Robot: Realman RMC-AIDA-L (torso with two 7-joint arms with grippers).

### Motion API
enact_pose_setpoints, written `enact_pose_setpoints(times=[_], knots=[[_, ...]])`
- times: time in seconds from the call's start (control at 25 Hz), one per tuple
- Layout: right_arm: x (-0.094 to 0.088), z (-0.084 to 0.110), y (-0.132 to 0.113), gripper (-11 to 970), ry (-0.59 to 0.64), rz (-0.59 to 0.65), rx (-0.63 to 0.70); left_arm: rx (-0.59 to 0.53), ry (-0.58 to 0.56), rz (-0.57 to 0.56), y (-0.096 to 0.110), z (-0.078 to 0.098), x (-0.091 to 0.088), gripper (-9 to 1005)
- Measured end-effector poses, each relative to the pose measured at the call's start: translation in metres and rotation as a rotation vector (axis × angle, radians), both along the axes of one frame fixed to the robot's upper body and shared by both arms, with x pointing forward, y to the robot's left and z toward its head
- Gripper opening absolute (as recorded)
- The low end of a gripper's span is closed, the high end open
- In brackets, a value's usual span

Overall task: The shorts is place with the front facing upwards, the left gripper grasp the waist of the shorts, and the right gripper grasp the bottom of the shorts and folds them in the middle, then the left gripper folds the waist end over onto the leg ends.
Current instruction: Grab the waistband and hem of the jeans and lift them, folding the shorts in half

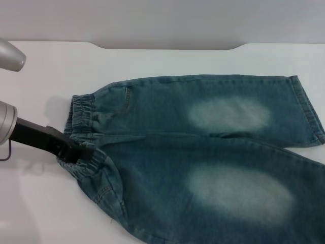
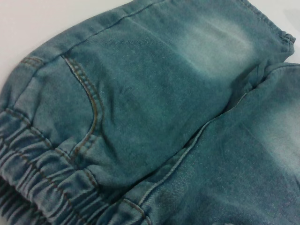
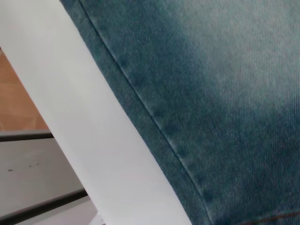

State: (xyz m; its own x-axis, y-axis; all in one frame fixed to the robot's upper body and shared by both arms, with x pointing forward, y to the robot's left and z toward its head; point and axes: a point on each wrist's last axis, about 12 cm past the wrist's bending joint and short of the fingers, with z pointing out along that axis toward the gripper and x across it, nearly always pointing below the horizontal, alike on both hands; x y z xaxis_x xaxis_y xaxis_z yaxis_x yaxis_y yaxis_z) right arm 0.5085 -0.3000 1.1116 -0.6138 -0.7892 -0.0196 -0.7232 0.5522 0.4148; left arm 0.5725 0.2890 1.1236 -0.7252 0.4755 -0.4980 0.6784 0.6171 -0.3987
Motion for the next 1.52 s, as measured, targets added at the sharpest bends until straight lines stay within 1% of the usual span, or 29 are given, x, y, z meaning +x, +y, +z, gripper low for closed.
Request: enact_pose_setpoints(times=[0.04, 0.24, 0.44, 0.68, 0.84, 1.0, 1.24, 1.44, 1.48, 1.52], knots=[[0.0, 0.0, 0.0, 61, 0.001, 0.002, -0.001, 0.0, 0.0, 0.0, 0.0, 0.0, 0.0, 38], [-0.001, 0.0, 0.0, 15, -0.006, 0.004, -0.004, 0.0, 0.0, 0.001, 0.0, 0.0, 0.0, 39], [0.003, 0.001, -0.002, 15, -0.064, 0.002, 0.016, -0.004, -0.016, 0.013, 0.001, 0.002, 0.002, 40], [0.005, 0.01, -0.002, 15, -0.161, 0.002, 0.078, -0.012, -0.041, 0.026, 0.0, 0.005, 0.006, 39], [0.006, 0.014, -0.001, 15, -0.199, 0.008, 0.102, -0.045, -0.073, 0.024, -0.006, 0.011, 0.011, 39], [0.007, 0.019, 0.0, 15, -0.235, 0.008, 0.126, -0.054, -0.1, 0.007, -0.014, 0.018, 0.016, 39], [0.008, 0.032, -0.007, 15, -0.329, -0.028, 0.192, -0.078, -0.136, -0.009, -0.022, 0.026, 0.02, 38], [0.012, 0.039, -0.021, 15, -0.44, -0.094, 0.232, -0.086, -0.167, -0.008, -0.027, 0.033, 0.023, 39], [0.013, 0.04, -0.024, 15, -0.459, -0.108, 0.241, -0.087, -0.189, -0.007, -0.028, 0.037, 0.024, 39], [0.014, 0.041, -0.026, 15, -0.478, -0.122, 0.246, -0.089, -0.194, -0.005, -0.028, 0.038, 0.025, 39]])
